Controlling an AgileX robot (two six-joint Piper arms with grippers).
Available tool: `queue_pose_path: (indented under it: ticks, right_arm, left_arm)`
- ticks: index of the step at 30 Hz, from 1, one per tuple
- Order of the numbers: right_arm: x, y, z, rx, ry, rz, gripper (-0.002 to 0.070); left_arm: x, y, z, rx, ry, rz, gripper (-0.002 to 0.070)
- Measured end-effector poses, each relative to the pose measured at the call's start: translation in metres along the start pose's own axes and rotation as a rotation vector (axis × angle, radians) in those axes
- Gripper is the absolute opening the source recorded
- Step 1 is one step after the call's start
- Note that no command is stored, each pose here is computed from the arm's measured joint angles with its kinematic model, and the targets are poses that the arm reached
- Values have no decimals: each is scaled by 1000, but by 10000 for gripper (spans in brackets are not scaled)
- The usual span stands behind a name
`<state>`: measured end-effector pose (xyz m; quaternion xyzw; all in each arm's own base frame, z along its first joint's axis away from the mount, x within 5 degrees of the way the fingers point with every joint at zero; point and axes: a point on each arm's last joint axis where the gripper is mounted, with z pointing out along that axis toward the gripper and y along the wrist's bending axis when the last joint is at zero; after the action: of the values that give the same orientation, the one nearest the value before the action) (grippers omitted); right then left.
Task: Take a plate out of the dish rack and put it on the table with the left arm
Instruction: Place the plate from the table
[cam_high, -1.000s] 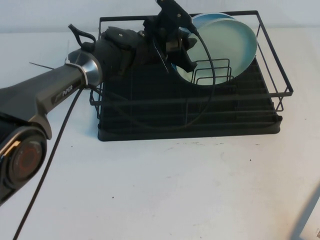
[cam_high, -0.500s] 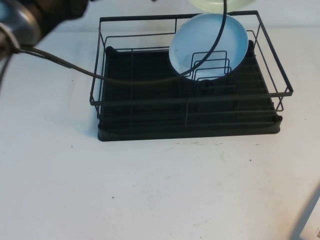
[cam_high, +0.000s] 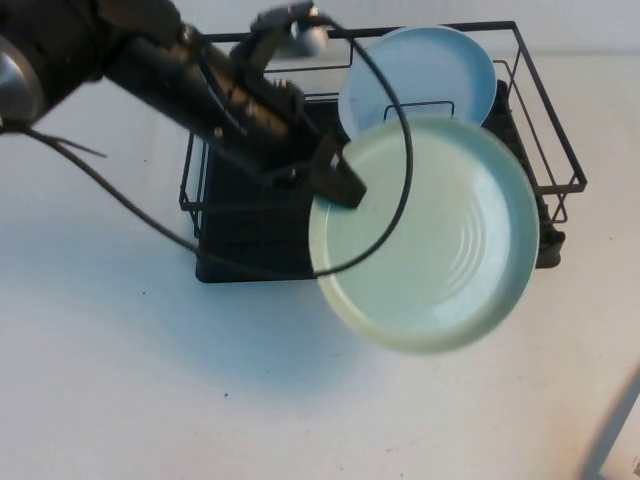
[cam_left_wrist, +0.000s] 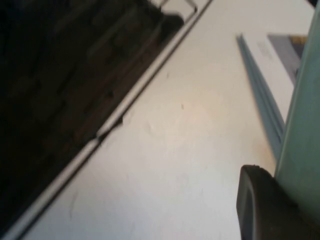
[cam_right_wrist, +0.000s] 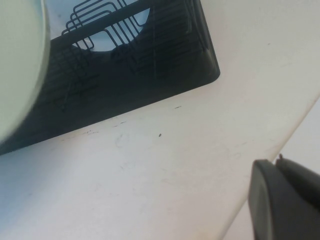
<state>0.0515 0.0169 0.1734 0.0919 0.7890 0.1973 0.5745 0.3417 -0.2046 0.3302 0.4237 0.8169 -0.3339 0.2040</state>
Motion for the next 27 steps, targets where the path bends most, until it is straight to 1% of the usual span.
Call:
queue_pose_path:
  ticks: [4, 8, 11, 17, 24, 27]
  right_arm:
    - [0, 0, 0, 0, 0, 0, -18]
    - [0, 0, 0, 0, 0, 1, -18]
    - [0, 0, 0, 0, 0, 1, -18]
    - [0, 0, 0, 0, 0, 1, -18]
    - [0, 0, 0, 0, 0, 1, -18]
    - [0, 0, 0, 0, 0, 1, -18]
  left_arm:
    - [46, 6, 28, 60, 132, -81, 58]
    - [87, 3, 45, 123, 227, -99, 58]
    - [103, 3, 54, 143, 246, -102, 58]
    - [104, 12, 58, 58, 208, -80, 58]
    - [98, 27, 57, -82, 123, -68, 58]
    - [98, 31, 60, -105, 113, -72, 58]
